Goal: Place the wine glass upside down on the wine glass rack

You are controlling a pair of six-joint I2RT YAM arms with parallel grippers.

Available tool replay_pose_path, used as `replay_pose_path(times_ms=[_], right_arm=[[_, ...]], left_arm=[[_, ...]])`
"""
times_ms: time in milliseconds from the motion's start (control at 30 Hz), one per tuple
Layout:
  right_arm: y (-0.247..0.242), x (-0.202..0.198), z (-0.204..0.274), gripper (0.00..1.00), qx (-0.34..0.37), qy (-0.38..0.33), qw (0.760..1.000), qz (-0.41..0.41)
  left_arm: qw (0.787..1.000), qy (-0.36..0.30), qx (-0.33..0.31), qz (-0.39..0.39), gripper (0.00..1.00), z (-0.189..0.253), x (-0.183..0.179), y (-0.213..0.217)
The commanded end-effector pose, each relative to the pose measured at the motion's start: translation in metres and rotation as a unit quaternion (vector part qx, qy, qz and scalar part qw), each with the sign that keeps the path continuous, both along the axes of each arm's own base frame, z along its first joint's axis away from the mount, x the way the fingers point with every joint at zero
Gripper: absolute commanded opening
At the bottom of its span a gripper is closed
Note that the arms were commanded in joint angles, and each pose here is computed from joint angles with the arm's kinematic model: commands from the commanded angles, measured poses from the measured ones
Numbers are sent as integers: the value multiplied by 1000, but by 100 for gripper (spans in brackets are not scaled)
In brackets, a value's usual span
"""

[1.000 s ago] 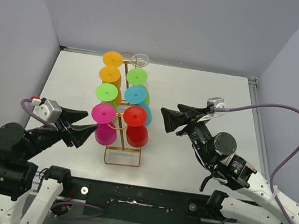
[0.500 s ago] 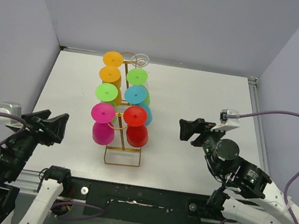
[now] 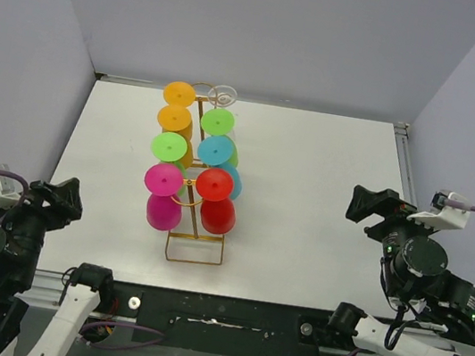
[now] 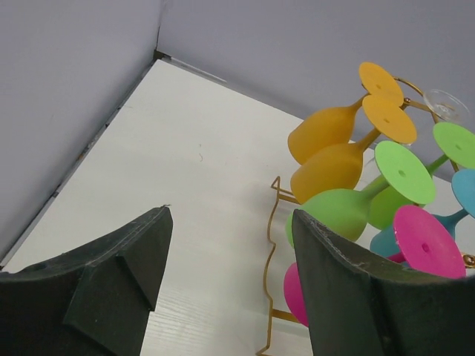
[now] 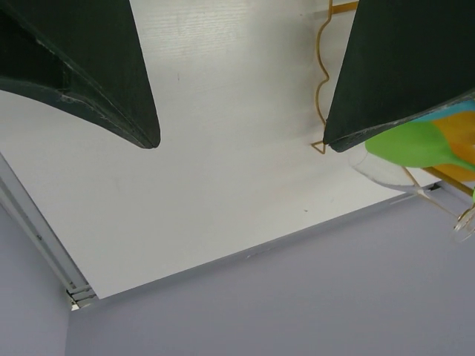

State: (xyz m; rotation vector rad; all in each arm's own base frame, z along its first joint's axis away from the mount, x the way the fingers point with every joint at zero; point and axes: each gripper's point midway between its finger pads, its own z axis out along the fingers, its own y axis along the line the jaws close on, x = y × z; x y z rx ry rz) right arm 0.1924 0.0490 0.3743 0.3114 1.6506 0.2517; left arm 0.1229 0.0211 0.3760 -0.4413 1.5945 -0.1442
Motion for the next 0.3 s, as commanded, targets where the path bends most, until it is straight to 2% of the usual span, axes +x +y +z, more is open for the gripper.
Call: replay_pose_path(times_ms=[0, 267], right_arm=[[-18, 2, 9, 98, -31, -6, 999, -44], [-12, 6, 3, 98, -49, 0, 998, -51]], left_arm=[[999, -41, -1, 24, 63, 25, -11, 10], [999, -40, 4, 25, 64, 24, -10, 11]])
